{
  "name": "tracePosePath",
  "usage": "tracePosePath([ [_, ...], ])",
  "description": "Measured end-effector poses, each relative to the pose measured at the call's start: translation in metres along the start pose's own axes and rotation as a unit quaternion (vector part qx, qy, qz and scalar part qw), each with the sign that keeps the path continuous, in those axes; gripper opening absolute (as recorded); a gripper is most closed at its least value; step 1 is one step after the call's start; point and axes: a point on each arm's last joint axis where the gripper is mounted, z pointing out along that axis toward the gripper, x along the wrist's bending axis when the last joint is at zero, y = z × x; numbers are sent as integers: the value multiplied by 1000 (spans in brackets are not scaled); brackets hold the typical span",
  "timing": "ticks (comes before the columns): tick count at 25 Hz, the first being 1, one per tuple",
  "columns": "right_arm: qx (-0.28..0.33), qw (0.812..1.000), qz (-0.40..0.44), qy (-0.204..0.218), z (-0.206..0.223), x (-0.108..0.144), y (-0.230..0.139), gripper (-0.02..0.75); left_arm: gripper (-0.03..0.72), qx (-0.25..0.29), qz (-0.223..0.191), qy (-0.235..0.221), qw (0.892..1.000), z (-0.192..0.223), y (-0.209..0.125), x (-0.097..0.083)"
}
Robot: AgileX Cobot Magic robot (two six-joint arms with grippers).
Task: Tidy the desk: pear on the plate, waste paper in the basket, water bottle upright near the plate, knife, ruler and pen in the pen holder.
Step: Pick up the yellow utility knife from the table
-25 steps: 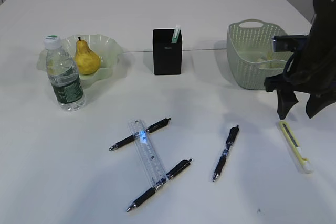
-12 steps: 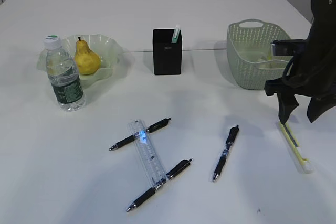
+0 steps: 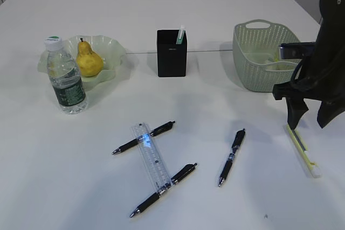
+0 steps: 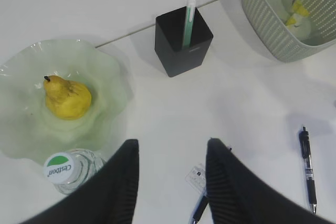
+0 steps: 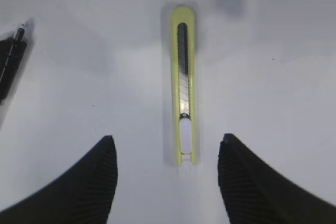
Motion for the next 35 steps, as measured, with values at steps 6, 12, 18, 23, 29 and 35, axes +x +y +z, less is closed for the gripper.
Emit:
tracePosePath([
  [6, 8, 1000, 0, -1, 0, 0, -1, 477, 290, 2, 0, 0, 1000, 0, 0, 0],
  [12, 17, 1000, 2, -2, 0, 0, -3, 477, 289, 5, 0, 0, 1000, 0, -1, 0],
  [18, 25, 1000, 5, -3, 0, 0, -5, 477, 289, 7, 0, 0, 1000, 0, -1, 0],
  [23, 26, 1000, 6, -2, 0, 0, -5, 477, 289, 7, 0, 0, 1000, 0, -1, 0],
  [29, 29, 1000, 7, 0, 2, 0, -6, 477, 289, 7, 0, 0, 1000, 0, -1, 0],
  [35, -1, 1000, 8, 4, 5, 1, -2, 477, 288, 7, 0, 0, 1000, 0, -1, 0],
])
